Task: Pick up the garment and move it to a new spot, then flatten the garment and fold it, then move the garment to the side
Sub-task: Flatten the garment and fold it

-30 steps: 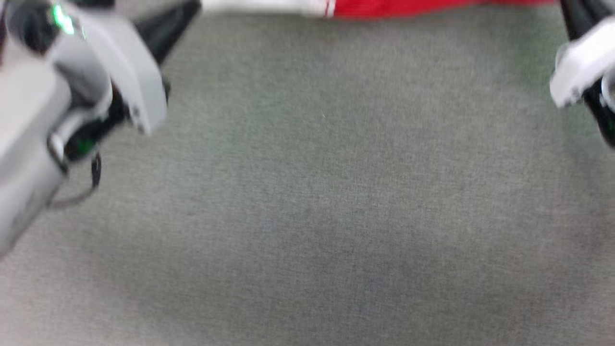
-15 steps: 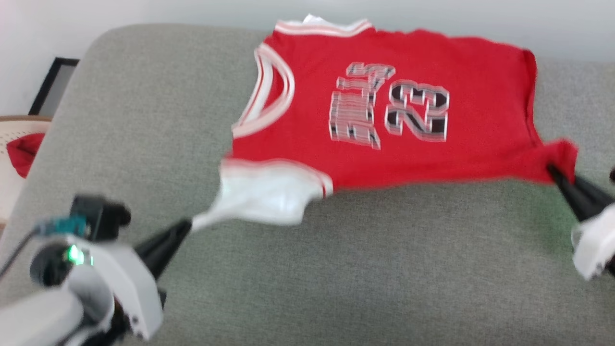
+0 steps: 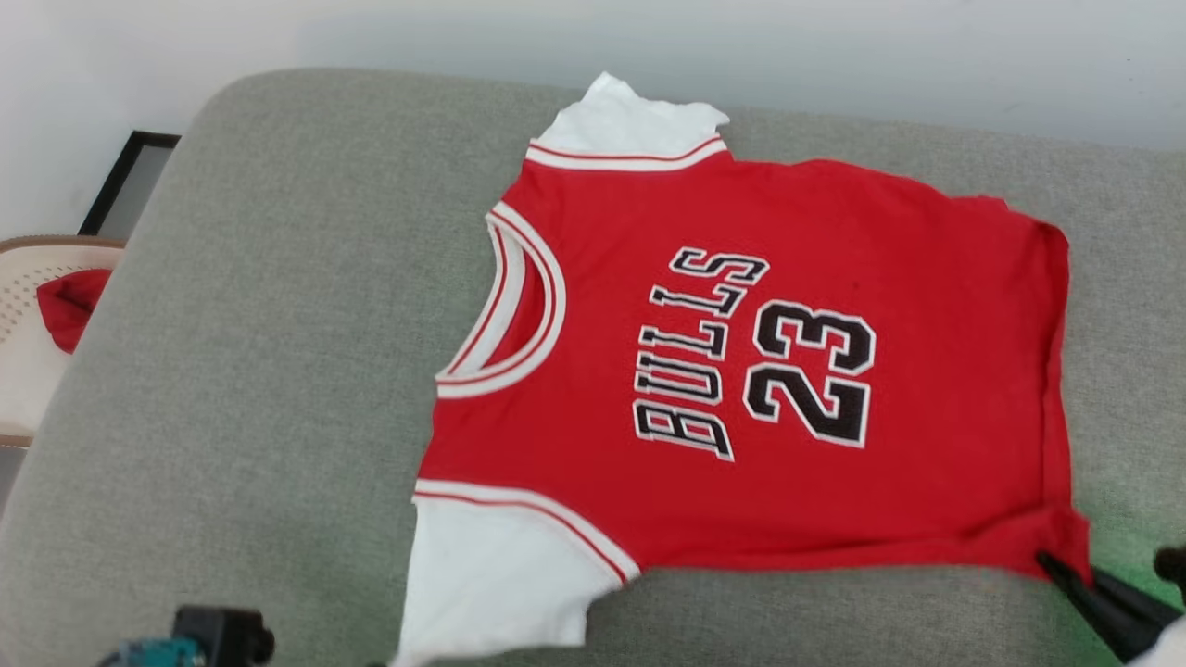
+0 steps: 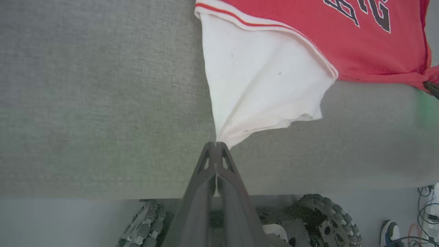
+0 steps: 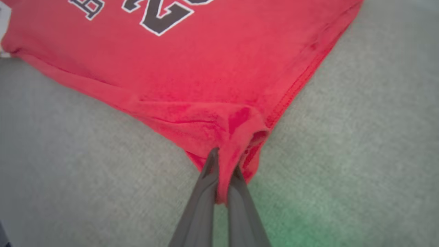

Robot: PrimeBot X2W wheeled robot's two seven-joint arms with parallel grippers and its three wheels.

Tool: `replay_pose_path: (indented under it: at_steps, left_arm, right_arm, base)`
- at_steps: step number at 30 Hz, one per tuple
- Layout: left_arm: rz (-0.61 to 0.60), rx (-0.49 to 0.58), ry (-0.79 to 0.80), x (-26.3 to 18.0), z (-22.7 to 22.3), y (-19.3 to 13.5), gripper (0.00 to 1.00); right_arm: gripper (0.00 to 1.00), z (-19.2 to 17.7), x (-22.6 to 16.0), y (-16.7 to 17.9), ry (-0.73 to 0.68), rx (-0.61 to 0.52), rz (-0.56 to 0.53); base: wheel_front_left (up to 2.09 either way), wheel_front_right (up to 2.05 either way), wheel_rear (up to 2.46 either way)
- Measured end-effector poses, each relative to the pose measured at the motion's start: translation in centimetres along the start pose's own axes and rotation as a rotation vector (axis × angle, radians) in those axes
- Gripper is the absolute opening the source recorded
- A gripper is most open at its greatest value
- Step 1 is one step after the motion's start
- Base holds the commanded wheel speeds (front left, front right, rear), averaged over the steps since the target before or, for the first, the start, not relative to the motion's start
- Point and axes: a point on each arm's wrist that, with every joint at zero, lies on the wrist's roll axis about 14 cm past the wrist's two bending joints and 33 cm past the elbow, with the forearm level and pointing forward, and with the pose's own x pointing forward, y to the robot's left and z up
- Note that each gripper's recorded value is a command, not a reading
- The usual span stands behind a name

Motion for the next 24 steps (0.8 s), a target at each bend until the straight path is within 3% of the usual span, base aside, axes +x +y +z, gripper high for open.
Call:
replay_pose_path:
  at_steps: [6,10,16,24]
  left_arm:
    - [0.024,-0.097,0.098,-0.7,-3.5,-0.4,0.0]
    - [0.031,-0.093,0.091,-1.0,-3.1,-0.5,0.0]
    - [0.061,0.063,-0.033,-1.0,1.9,0.3,0.0]
    - [0.053,0.392,-0.206,-0.1,11.5,-0.5,0.0]
  right_arm:
    - [0.0,-2.3,-1.6,0.4,0.059,0.031,0.009]
    - [0.0,-2.6,-1.9,0.9,0.067,0.077,0.017]
    - [0.0,-1.4,-2.1,0.9,0.033,0.107,0.013]
    - [0.0,2.8,-1.3,-0.2,-0.053,0.103,-0.019]
  base:
    - [0.0,0.0,0.0]
    - [0.0,0.0,0.0]
    - [0.0,0.0,0.0]
    - [0.0,0.0,0.0]
